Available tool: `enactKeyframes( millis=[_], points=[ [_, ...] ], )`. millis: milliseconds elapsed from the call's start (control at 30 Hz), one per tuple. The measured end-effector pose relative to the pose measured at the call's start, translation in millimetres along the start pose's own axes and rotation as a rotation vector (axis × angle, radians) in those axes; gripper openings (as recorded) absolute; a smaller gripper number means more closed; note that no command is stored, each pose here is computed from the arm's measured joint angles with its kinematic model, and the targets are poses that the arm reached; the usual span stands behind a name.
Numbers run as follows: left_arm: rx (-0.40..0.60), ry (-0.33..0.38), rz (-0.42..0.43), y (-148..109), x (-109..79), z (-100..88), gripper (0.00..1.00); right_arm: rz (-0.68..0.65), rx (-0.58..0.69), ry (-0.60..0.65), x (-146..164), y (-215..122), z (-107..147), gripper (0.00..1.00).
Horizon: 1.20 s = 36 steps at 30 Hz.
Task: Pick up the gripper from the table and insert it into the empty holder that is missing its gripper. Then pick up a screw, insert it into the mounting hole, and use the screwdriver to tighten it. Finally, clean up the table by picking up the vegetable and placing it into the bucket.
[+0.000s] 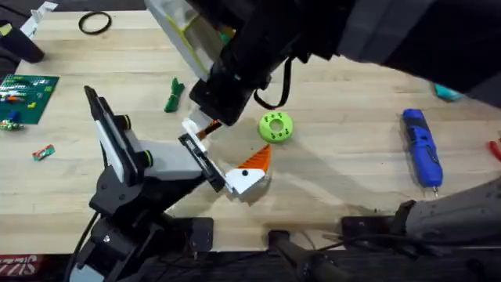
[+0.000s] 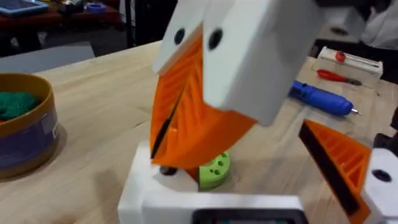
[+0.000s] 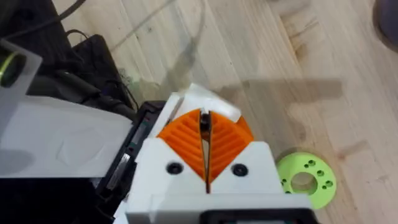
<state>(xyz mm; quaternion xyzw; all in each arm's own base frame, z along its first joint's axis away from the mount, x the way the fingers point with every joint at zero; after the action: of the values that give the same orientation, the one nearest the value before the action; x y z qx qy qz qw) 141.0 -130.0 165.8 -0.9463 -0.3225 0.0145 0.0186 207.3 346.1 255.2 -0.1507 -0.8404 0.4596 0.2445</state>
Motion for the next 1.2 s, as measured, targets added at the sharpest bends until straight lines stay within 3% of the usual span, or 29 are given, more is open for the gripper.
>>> enactKeyframes(
  millis=[300,500,633,700,733,933,1200],
  points=[
    [0.000,-0.001,0.000,0.0,0.0,0.0,0.986,0.000,0.000,-0.001,0.3,0.0,-0.1,0.004],
    [0.000,-0.004,-0.003,0.0,0.4,0.0,0.986,-0.009,0.002,-0.010,2.4,0.3,0.2,0.325],
    [0.000,-0.008,-0.006,0.0,0.7,0.0,0.986,-0.008,0.000,-0.012,2.6,-0.1,-0.3,0.651],
    [-0.001,-0.007,-0.006,0.0,0.7,-0.1,0.986,0.020,-0.005,-0.009,-4.1,-1.4,-1.0,0.927],
    [0.000,-0.007,-0.006,0.0,0.7,-0.1,0.986,0.026,-0.006,-0.001,-7.2,-2.5,-1.1,0.977],
    [-0.001,-0.005,-0.002,0.0,0.3,-0.1,0.986,0.022,-0.003,0.018,-8.0,-15.0,4.1,0.996],
    [-0.001,-0.003,-0.002,0.0,0.2,-0.1,0.986,0.062,-0.078,0.090,-23.4,-83.0,21.7,0.996]
  ],
)
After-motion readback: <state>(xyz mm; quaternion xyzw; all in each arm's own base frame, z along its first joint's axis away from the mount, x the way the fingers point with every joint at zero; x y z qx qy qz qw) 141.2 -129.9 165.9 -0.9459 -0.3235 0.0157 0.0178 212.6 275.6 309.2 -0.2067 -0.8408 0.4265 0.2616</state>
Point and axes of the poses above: each hand's point on the last joint's axis, 136 mm out from that joint toward the fingers, its own y axis out along the fingers, its own x axis along the line the jaws close on, z = x × y, the point moved 5 cm from there along -y, back along the fingers, and after that the axes turned 6 degrees about y, right-handed, at the moved point
